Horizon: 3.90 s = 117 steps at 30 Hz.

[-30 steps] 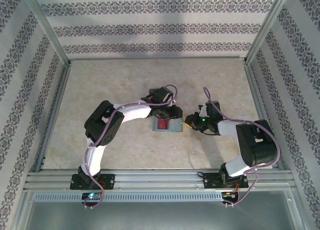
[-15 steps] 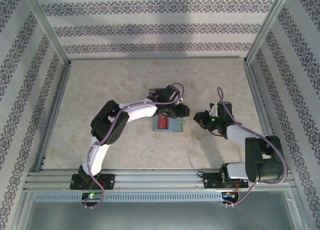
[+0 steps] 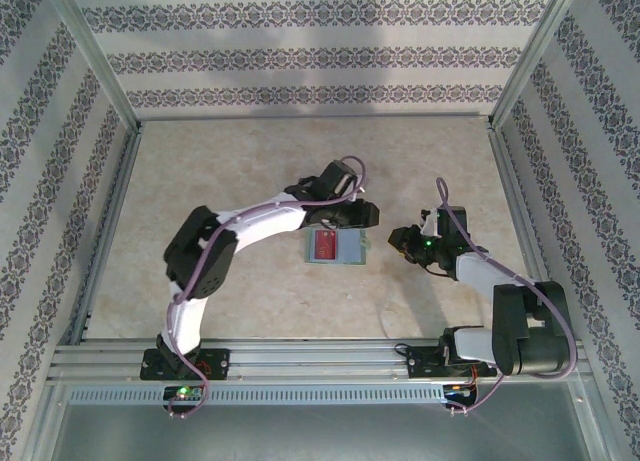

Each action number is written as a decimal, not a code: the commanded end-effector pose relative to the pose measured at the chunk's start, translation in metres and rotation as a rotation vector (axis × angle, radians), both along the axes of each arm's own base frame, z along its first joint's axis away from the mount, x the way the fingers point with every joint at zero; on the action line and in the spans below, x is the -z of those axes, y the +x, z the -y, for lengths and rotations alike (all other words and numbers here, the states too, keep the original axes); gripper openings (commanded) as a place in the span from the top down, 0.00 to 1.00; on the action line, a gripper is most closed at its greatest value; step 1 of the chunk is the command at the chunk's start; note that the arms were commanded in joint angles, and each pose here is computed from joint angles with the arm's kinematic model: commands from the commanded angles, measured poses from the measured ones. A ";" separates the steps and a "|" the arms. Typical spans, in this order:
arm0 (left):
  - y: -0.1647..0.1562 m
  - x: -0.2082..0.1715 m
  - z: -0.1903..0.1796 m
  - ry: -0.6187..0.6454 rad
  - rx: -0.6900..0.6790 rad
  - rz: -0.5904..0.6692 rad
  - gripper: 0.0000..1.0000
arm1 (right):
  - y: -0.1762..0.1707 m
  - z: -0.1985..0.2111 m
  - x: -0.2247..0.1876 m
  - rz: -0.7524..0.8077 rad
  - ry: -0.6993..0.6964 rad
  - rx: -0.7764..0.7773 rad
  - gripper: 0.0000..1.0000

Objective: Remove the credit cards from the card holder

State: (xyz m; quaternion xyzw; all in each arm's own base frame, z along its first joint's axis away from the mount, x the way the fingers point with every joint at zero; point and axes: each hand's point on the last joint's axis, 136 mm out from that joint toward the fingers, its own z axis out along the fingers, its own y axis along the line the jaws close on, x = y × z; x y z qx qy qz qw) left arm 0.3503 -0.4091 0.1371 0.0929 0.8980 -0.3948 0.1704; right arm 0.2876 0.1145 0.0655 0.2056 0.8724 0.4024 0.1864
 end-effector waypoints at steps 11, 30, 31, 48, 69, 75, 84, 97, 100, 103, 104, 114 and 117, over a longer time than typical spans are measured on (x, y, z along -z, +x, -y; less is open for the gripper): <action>-0.030 0.025 -0.163 0.015 -0.296 -0.089 0.70 | 0.008 -0.064 -0.048 0.102 0.017 -0.224 0.75; -0.022 0.059 -0.122 -0.122 -0.206 -0.191 0.93 | 0.013 -0.146 0.001 -0.020 -0.045 -0.373 0.76; -0.021 0.061 -0.120 -0.121 -0.203 -0.195 0.93 | 0.013 -0.145 0.003 -0.024 -0.050 -0.370 0.76; -0.010 0.096 -0.123 -0.032 -0.231 -0.223 0.95 | 0.012 -0.137 0.025 -0.078 -0.092 -0.346 0.76; -0.025 0.126 -0.131 0.015 -0.237 -0.285 0.99 | 0.013 -0.138 0.034 -0.096 -0.098 -0.349 0.77; -0.026 0.127 -0.132 0.019 -0.239 -0.286 0.99 | 0.012 -0.140 0.038 -0.105 -0.092 -0.352 0.77; -0.026 0.129 -0.133 0.031 -0.240 -0.291 0.99 | 0.013 -0.145 0.041 -0.107 -0.056 -0.355 0.78; -0.029 0.135 -0.138 0.070 -0.243 -0.298 0.99 | 0.012 -0.146 0.042 -0.103 -0.028 -0.350 0.83; -0.030 0.137 -0.140 0.088 -0.242 -0.298 0.99 | 0.012 -0.144 0.041 -0.101 -0.028 -0.347 0.85; -0.031 0.140 -0.143 0.113 -0.245 -0.305 0.99 | 0.012 -0.142 0.041 -0.100 -0.030 -0.342 0.87; -0.032 0.142 -0.145 0.123 -0.247 -0.311 0.99 | 0.012 -0.141 0.042 -0.101 -0.030 -0.340 0.87; -0.037 0.151 -0.153 0.218 -0.249 -0.326 1.00 | 0.011 -0.135 0.043 -0.095 -0.021 -0.333 0.95; -0.039 0.155 -0.157 0.259 -0.249 -0.324 1.00 | 0.010 -0.133 0.043 -0.091 -0.018 -0.330 0.97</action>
